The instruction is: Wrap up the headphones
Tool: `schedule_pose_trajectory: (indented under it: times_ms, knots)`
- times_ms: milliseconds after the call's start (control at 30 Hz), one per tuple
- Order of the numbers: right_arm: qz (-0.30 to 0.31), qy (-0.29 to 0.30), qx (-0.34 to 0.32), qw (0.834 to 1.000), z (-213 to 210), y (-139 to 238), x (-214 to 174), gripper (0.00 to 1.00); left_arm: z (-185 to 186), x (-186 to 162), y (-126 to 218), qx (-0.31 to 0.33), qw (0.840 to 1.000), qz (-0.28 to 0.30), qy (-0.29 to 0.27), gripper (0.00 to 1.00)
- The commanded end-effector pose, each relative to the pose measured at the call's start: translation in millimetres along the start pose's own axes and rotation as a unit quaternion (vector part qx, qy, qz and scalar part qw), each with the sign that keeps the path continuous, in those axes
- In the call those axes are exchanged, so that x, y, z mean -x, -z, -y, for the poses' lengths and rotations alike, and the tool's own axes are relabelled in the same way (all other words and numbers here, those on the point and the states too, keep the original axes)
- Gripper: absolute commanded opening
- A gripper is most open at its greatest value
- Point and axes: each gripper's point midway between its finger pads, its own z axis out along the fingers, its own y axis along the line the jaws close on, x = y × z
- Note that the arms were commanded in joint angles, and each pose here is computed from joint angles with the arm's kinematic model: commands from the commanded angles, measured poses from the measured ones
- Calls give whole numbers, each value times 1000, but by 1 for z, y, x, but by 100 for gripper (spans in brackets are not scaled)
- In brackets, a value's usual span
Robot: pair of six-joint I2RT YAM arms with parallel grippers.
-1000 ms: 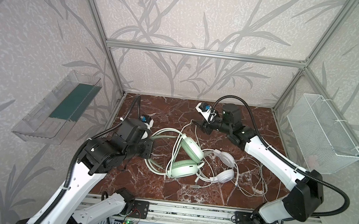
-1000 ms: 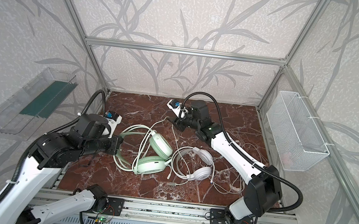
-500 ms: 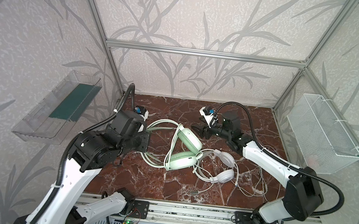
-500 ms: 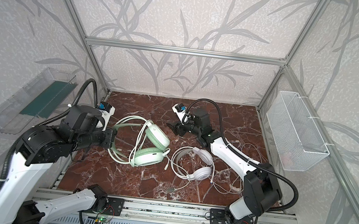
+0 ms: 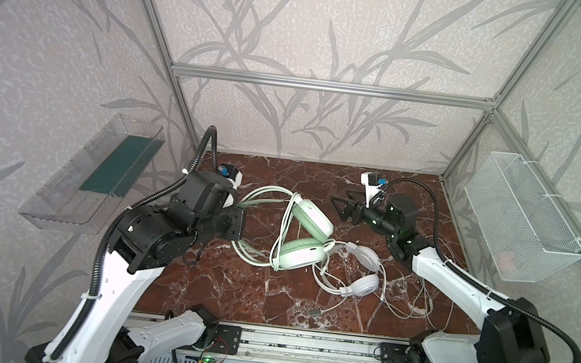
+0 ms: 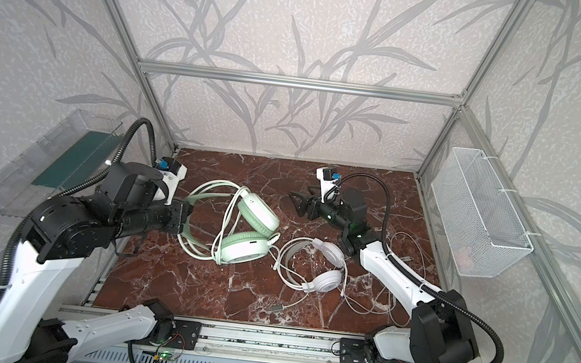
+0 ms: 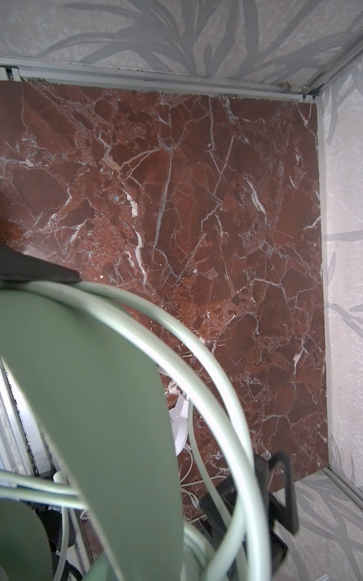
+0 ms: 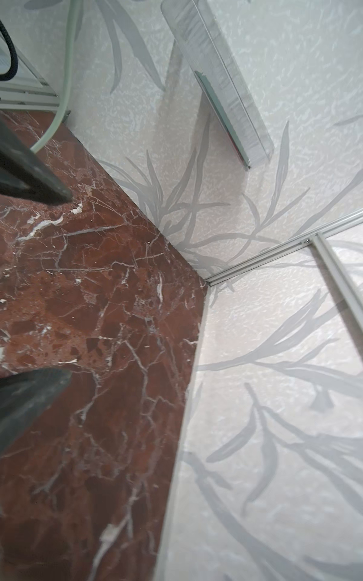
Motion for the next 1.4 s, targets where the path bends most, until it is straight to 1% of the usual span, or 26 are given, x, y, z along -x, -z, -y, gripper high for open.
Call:
schedule_pose_trajectory:
  times_ms: [0, 33, 100, 300, 433, 633, 733, 800, 900, 933, 1033, 1133, 1233, 1367]
  knots:
    - [-64, -68, -5, 996, 6, -1, -44, 82, 15, 24, 17, -46, 997, 45, 34, 0]
    - [-72, -71, 13, 995, 3, -2, -55, 82, 16, 25, 17, -48, 997, 45, 35, 0]
    - [-88, -79, 28, 993, -1, -1, -73, 82, 17, 28, 15, -51, 997, 43, 38, 0]
    - [-135, -77, 41, 987, -21, 20, -115, 82, 12, 38, 6, -48, 997, 41, 51, 0]
    - [-162, -74, 42, 983, -31, 36, -141, 82, 13, 43, 1, -61, 995, 40, 68, 0]
    - [-218, -64, 57, 972, -46, 47, -184, 82, 11, 50, -4, -62, 993, 45, 86, 0]
    - [-236, -56, 53, 969, -47, 51, -200, 82, 9, 53, -5, -60, 992, 49, 95, 0]
    - [-245, -51, 53, 967, -48, 53, -207, 80, 7, 55, -5, -59, 992, 52, 99, 0]
    - [-251, -35, 44, 966, -50, 55, -214, 73, 5, 56, -8, -53, 992, 53, 106, 0]
    - [-253, -30, 46, 966, -52, 57, -215, 69, 3, 57, -8, -51, 991, 55, 108, 0]
    - [-258, -18, 41, 965, -56, 60, -219, 47, -1, 60, -12, -43, 991, 59, 116, 0]
    - [-262, -3, 36, 965, -60, 64, -223, 29, -6, 63, -17, -34, 989, 61, 130, 0]
    - [-266, 20, 39, 963, -71, 66, -225, 17, -13, 68, -24, -26, 986, 60, 152, 0]
    - [-273, 59, 45, 959, -90, 68, -223, 8, -24, 77, -30, -15, 980, 70, 185, 0]
